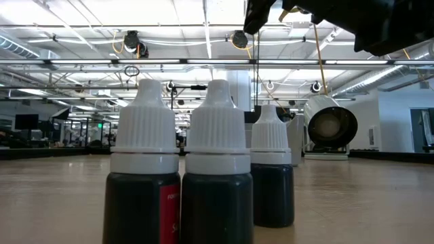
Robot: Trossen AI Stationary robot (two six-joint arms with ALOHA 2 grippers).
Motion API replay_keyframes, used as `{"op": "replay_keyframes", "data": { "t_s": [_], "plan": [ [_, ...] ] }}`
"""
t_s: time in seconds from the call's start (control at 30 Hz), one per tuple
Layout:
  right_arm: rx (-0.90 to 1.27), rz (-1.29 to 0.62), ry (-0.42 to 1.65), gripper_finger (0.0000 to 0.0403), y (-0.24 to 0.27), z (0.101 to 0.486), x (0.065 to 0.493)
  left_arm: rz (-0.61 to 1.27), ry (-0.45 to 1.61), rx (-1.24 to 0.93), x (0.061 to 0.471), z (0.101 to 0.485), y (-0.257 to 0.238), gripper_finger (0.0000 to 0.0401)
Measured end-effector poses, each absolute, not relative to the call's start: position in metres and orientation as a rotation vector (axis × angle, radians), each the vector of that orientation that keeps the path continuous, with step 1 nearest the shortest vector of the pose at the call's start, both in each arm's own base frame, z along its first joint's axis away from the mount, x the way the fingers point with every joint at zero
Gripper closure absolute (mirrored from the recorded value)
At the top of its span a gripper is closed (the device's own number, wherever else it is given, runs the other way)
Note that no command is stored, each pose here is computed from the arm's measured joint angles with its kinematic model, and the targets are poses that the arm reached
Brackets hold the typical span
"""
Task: Pick & Place food coloring
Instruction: Put the small yellow food coloring bottle into the gray bin
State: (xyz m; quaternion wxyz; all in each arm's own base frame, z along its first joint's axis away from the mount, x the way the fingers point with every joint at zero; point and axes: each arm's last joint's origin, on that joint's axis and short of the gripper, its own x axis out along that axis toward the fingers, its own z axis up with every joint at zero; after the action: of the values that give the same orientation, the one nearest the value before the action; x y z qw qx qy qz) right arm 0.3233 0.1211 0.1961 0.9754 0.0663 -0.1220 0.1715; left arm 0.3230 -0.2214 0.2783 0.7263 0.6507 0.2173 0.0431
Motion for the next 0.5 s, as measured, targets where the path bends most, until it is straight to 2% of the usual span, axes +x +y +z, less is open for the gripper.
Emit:
{"op": "replay_keyframes", "data": {
  "t_s": [0.23,0.5],
  "plan": [
    [0.124,0.325,-0.244,0.0245,0.120,0.196,0.324,0.093,0.477,1.428,0.323,0.278,-0.222,0.0321],
    [0.037,0.182,-0.267,0.0196,0.106,0.188,0.303,0.120,0.494,1.430,0.322,0.278,-0.221,0.0321]
  ]
}}
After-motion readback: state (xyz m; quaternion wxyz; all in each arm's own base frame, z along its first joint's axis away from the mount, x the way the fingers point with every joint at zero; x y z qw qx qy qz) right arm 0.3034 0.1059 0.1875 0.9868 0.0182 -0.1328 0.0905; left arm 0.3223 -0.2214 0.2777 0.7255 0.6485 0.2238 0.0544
